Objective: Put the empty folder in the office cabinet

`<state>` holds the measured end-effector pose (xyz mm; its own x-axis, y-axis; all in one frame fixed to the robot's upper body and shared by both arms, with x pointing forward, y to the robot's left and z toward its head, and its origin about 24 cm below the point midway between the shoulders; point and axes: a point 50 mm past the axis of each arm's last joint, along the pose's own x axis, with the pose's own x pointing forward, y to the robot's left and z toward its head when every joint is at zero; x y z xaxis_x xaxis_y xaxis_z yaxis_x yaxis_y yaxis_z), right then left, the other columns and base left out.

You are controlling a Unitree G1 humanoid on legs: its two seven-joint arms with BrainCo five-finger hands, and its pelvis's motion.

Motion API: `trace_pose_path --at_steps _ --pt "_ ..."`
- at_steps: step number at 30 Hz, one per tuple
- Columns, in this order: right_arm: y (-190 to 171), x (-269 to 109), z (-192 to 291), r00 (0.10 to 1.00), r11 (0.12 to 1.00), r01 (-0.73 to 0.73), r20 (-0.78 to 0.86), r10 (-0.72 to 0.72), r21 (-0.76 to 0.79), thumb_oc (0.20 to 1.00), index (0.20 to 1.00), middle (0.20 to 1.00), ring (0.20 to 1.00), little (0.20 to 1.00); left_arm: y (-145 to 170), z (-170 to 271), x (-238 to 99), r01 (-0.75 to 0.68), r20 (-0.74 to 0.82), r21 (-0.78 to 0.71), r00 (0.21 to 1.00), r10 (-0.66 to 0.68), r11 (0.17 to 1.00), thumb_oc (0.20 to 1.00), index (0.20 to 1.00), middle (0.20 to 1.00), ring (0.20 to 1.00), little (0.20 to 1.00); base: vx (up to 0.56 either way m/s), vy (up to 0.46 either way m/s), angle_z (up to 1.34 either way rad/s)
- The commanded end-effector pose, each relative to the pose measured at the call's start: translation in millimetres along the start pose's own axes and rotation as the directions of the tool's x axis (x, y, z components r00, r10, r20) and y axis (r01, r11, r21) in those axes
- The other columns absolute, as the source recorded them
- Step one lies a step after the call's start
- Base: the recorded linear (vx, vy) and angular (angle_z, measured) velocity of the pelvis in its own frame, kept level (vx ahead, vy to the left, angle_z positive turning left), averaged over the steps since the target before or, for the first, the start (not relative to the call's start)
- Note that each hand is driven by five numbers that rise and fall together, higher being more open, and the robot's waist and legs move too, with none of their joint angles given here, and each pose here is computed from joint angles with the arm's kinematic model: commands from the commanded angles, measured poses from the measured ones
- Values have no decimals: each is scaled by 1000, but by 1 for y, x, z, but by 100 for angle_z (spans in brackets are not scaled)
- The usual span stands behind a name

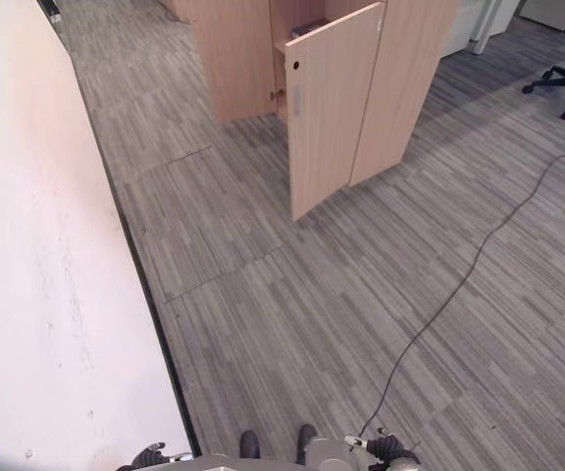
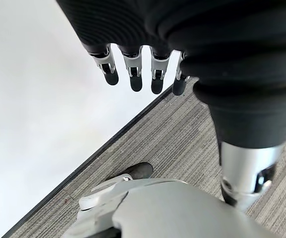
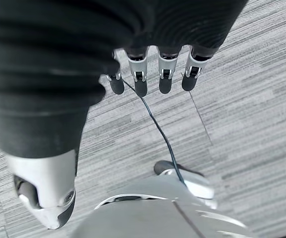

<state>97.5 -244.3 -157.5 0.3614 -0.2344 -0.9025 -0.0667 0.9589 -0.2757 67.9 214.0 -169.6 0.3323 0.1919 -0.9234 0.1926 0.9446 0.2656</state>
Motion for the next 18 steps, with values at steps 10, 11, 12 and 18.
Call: trace_pose_path --at_steps 10,11,12,18 --pt "-4 3 17 999 989 -23 23 27 -144 1000 1000 1000 1000 1000 2 22 4 35 49 140 998 -42 989 1000 1000 1000 1000 1000 65 -25 1" --pt "-5 3 19 999 988 -21 28 26 -153 1000 1000 1000 1000 1000 1 28 4 37 72 178 996 -50 983 1000 1000 1000 1000 1000 58 -30 -4" --pt "-5 3 21 999 986 -21 34 27 -163 1000 1000 1000 1000 1000 0 34 4 37 97 214 994 -59 976 1000 1000 1000 1000 1000 54 -29 -4" --pt "-4 3 24 999 982 -28 37 36 -188 1000 1000 1000 1000 1000 3 45 5 17 133 285 990 -57 958 1000 1000 1000 1000 1000 62 -40 -4"
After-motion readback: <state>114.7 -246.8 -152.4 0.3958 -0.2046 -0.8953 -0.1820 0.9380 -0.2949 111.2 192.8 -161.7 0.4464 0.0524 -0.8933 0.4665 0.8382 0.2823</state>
